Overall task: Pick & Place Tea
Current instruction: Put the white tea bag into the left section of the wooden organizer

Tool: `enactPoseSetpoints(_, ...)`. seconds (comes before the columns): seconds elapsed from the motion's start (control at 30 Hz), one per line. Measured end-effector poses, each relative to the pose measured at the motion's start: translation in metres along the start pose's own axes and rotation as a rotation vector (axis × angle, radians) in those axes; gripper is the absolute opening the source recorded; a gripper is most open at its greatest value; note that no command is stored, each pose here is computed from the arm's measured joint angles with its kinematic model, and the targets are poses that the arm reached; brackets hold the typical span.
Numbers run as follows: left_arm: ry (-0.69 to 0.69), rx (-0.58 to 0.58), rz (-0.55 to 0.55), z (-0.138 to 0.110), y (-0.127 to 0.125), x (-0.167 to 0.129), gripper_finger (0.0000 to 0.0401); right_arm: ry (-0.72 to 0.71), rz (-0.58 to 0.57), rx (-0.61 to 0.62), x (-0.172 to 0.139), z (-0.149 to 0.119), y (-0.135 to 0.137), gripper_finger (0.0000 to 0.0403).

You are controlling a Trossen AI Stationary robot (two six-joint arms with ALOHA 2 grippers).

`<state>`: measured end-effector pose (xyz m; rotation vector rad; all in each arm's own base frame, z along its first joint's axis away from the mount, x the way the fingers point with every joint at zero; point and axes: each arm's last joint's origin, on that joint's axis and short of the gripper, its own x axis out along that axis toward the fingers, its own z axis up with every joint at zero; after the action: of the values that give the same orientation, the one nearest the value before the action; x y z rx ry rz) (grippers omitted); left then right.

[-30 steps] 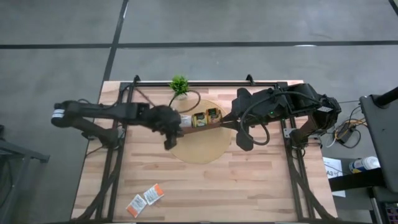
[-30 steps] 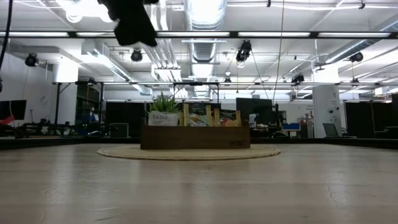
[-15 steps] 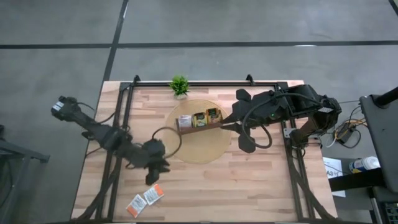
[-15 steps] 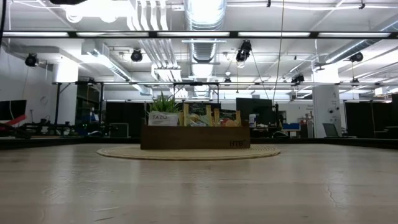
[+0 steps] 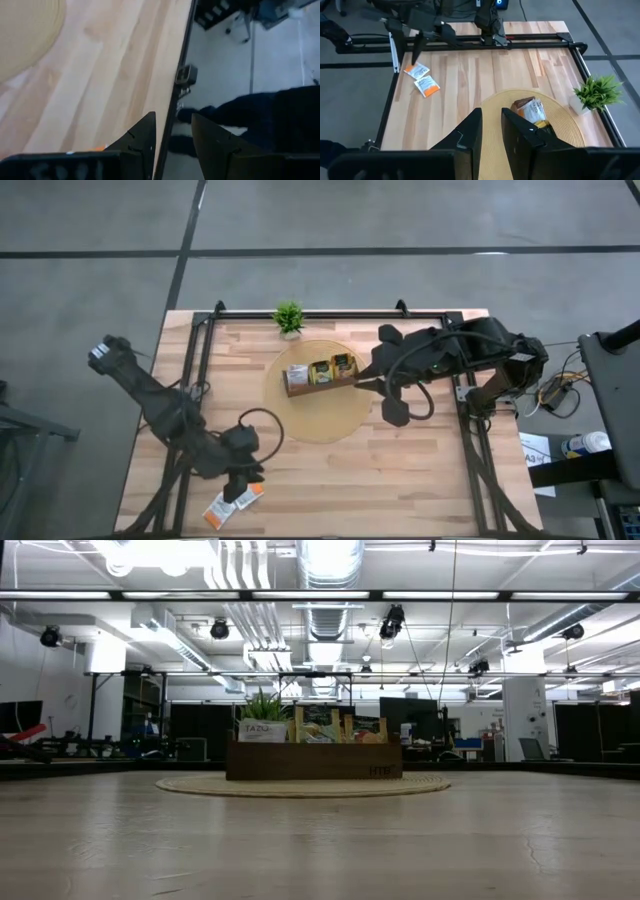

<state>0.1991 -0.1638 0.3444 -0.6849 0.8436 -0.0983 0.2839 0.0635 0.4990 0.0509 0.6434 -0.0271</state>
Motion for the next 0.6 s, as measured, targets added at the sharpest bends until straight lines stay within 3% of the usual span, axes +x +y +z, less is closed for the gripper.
enactPoseSetpoints(0.6,0.474,-0.167,0.156,-0.079,-0.018,0.026,0.0119,0.082,-0.017,-0.021,0.021,-0.011,0.002,0.0068)
